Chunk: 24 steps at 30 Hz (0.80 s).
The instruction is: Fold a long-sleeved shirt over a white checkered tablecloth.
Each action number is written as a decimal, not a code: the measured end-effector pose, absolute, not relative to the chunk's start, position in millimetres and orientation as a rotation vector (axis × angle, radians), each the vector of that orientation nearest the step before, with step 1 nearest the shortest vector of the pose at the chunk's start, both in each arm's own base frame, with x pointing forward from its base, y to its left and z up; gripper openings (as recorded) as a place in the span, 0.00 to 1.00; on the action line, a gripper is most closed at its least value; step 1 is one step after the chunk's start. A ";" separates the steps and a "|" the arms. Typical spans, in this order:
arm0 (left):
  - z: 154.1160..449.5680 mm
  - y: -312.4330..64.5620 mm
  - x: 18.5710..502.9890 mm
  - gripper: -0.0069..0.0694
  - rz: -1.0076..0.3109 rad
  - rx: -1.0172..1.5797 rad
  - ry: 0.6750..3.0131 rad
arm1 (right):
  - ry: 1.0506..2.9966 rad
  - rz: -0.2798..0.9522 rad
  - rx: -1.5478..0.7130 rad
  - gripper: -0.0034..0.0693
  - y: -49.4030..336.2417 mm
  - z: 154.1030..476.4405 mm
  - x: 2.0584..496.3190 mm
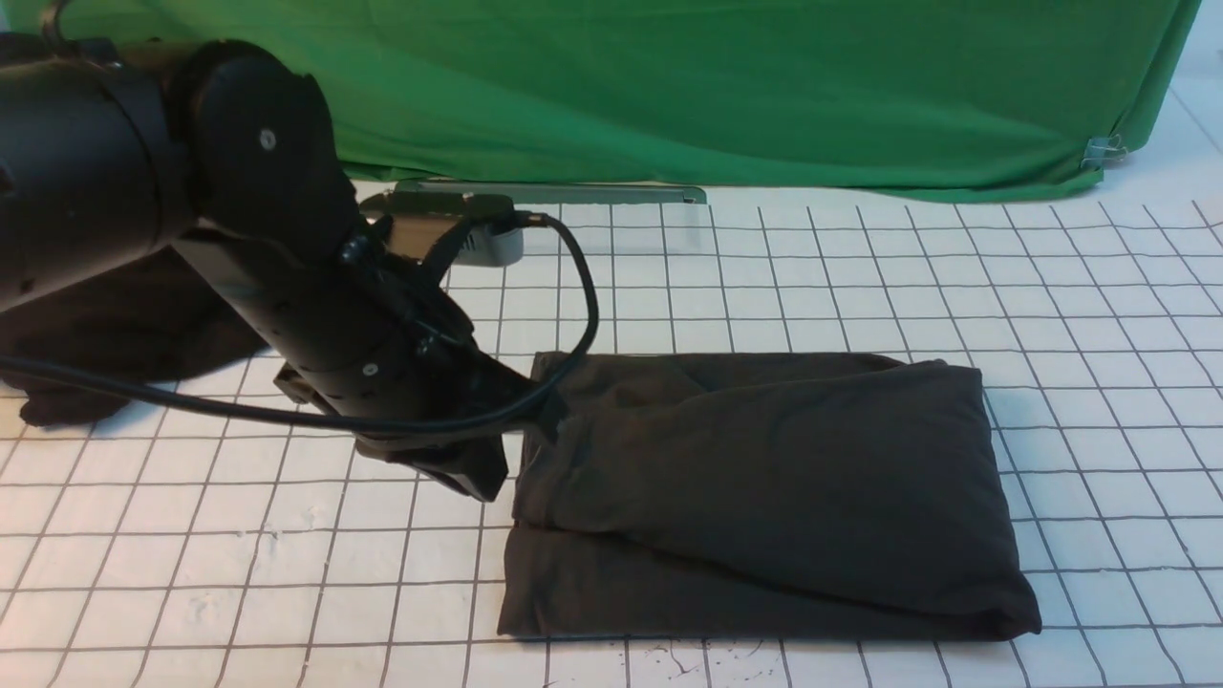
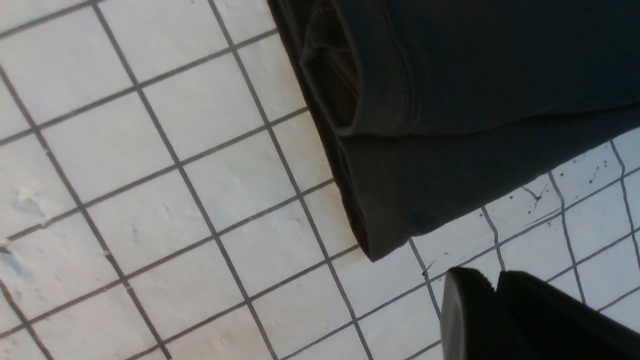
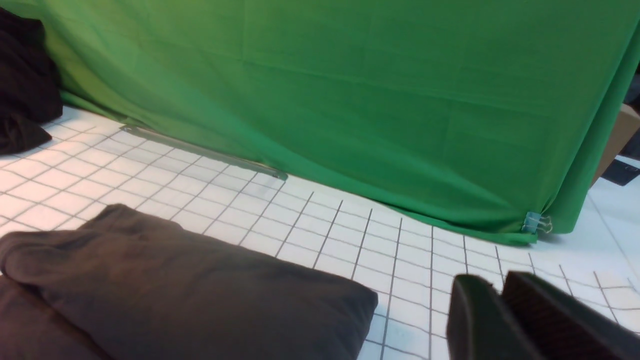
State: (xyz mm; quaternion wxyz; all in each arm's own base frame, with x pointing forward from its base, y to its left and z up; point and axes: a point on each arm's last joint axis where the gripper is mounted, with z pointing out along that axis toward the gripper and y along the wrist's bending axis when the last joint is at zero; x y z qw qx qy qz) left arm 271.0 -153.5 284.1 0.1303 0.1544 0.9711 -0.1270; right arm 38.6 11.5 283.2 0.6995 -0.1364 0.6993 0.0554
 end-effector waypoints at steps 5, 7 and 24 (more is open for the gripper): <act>284.4 -153.6 272.0 0.20 -0.375 0.390 2.822 | 1.575 0.122 -0.305 0.16 13.3 262.5 46.4; 284.8 -154.1 273.1 0.20 -0.380 0.378 2.810 | 1.597 0.111 -0.314 0.17 13.7 250.3 49.3; 297.7 -149.3 262.9 0.21 -0.386 0.387 2.805 | 1.755 -0.092 -0.229 0.21 3.2 186.0 55.1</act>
